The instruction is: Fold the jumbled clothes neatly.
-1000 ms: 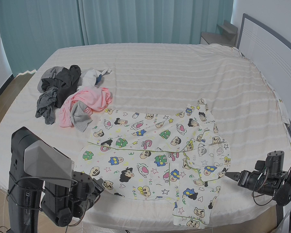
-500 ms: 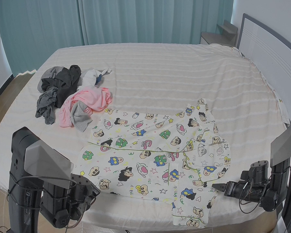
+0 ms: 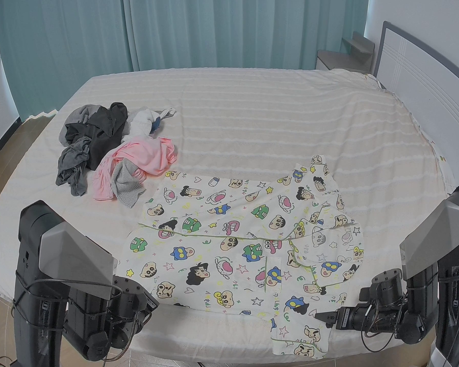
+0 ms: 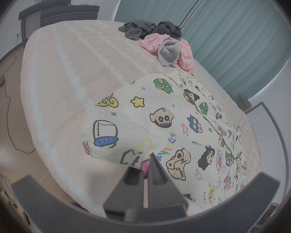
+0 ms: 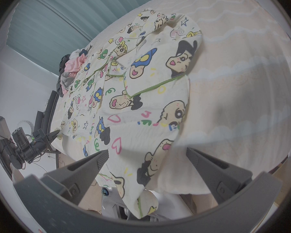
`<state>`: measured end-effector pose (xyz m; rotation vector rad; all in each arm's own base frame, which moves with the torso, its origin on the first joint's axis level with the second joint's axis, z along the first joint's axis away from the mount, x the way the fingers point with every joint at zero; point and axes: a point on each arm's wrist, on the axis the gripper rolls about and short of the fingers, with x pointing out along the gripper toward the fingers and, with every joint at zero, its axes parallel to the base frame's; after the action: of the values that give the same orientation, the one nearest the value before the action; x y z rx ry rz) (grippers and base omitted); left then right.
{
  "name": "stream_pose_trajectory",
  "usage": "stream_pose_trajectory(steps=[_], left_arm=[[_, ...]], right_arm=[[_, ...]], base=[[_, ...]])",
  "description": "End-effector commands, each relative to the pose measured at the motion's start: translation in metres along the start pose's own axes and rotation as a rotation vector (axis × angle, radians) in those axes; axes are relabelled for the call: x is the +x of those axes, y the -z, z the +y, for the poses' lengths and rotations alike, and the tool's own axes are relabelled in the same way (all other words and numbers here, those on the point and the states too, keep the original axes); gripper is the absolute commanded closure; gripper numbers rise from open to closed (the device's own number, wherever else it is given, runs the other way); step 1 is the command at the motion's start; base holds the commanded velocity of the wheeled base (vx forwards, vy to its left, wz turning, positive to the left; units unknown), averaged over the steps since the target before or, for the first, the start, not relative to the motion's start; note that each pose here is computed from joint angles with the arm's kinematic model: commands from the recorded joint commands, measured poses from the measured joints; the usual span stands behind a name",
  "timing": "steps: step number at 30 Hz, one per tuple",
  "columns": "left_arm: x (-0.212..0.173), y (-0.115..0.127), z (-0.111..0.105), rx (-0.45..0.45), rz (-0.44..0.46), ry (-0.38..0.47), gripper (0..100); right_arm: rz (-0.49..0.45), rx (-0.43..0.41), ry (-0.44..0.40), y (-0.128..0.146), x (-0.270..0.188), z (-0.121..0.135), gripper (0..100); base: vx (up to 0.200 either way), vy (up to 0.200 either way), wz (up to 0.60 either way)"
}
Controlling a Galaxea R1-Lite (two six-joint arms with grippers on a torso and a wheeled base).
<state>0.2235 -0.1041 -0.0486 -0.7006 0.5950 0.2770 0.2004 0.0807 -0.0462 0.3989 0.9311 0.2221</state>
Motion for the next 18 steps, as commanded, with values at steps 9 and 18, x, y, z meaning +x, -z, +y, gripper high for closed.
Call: stream_pose_trajectory(steps=[9,18], left_arm=[[-0.001,0.000,0.000,-0.007,-0.005,0.009,100],[-0.002,0.000,0.001,-0.006,-0.002,0.004,100]], right_arm=[[-0.012,-0.019,-0.086,0.000,0.024,0.023,0],[-0.041,-0.015,-0.067,-0.002,0.028,0.023,100]], base=[[0.000,0.000,0.00],[0.000,0.000,0.00]])
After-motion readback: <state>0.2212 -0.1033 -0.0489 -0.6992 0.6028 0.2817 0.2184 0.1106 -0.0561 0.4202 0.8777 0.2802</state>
